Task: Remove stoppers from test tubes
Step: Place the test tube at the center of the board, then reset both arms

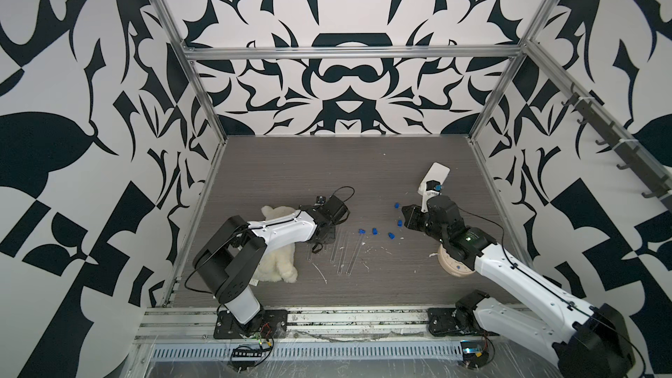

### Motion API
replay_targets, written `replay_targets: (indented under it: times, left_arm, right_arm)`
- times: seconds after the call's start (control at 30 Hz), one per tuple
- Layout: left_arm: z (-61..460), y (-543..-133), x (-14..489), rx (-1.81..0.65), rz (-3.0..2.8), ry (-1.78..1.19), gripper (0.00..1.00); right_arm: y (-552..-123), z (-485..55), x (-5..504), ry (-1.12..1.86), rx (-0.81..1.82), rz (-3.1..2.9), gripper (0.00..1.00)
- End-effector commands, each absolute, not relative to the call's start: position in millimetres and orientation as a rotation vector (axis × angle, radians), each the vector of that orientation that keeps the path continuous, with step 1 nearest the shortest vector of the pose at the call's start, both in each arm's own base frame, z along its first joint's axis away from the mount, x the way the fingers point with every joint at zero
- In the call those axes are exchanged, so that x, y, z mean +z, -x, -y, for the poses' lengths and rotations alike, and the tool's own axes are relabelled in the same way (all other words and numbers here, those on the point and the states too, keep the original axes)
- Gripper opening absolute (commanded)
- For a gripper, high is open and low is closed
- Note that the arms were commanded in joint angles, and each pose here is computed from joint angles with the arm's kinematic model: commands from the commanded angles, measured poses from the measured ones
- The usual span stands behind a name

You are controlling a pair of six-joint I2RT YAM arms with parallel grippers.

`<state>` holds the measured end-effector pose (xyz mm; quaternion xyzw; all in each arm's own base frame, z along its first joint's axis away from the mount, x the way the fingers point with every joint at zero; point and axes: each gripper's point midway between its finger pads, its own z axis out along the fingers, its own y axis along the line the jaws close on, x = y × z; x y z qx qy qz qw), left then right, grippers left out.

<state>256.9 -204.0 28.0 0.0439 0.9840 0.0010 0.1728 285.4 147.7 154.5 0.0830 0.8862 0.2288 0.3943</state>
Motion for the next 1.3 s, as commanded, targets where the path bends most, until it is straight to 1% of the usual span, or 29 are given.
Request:
replay_targets:
  times: [0.0,0.07,0.2,0.3,0.4,0.53,0.63,0.7,0.77,0.83,0.87,0.93,1.03,1.13,1.27]
  left_arm:
    - [205,-252,22,-0.019,-2.817,-0.145,0.30]
    - [207,-252,23,-0.028,-2.819,-0.157,0.36]
    - [207,-254,29,-0.035,-2.802,-0.159,0.42]
    - [204,-259,43,-0.029,-2.758,-0.153,0.48]
    - [199,-268,69,-0.032,-2.662,-0.141,0.53]
    - [184,-284,121,-0.025,-2.446,-0.111,0.61]
    - [162,-292,168,-0.002,-2.245,-0.058,0.70]
    - [145,-296,189,0.015,-2.121,-0.022,0.76]
    - [120,-298,206,0.008,-2.006,0.058,0.89]
    - [90,-299,212,-0.010,-1.915,0.163,0.98]
    - [73,-299,214,-0.020,-1.871,0.230,1.00]
    - [42,-296,212,-0.031,-1.814,0.331,1.00]
    - [7,-289,213,-0.017,-1.736,0.430,0.99]
    - [-15,-284,209,0.034,-1.681,0.469,0.99]
    - [-36,-283,196,0.122,-1.653,0.504,1.00]
  right_arm:
    - [-294,-142,160,-0.185,0.521,-2.195,0.16]
    - [-294,-138,160,-0.178,0.489,-2.190,0.18]
    - [-294,-129,165,-0.167,0.431,-2.160,0.20]
    - [-296,-112,174,-0.173,0.329,-2.105,0.24]
    - [-297,-96,184,-0.149,0.217,-2.050,0.29]
    - [-298,-72,196,-0.111,0.030,-1.949,0.37]
    - [-300,-58,195,-0.069,-0.106,-1.869,0.46]
    - [-301,-49,191,-0.067,-0.181,-1.830,0.51]
    - [-305,-40,183,-0.077,-0.239,-1.820,0.54]
    - [-311,-31,171,-0.098,-0.268,-1.835,0.55]
    - [-315,-25,167,-0.108,-0.291,-1.832,0.55]
    - [-319,-15,162,-0.127,-0.328,-1.835,0.56]
    - [-324,-2,149,-0.178,-0.298,-1.832,0.56]
    - [-329,10,132,-0.234,-0.271,-1.837,0.56]
    - [-348,9,119,-0.211,-0.275,-1.844,0.57]
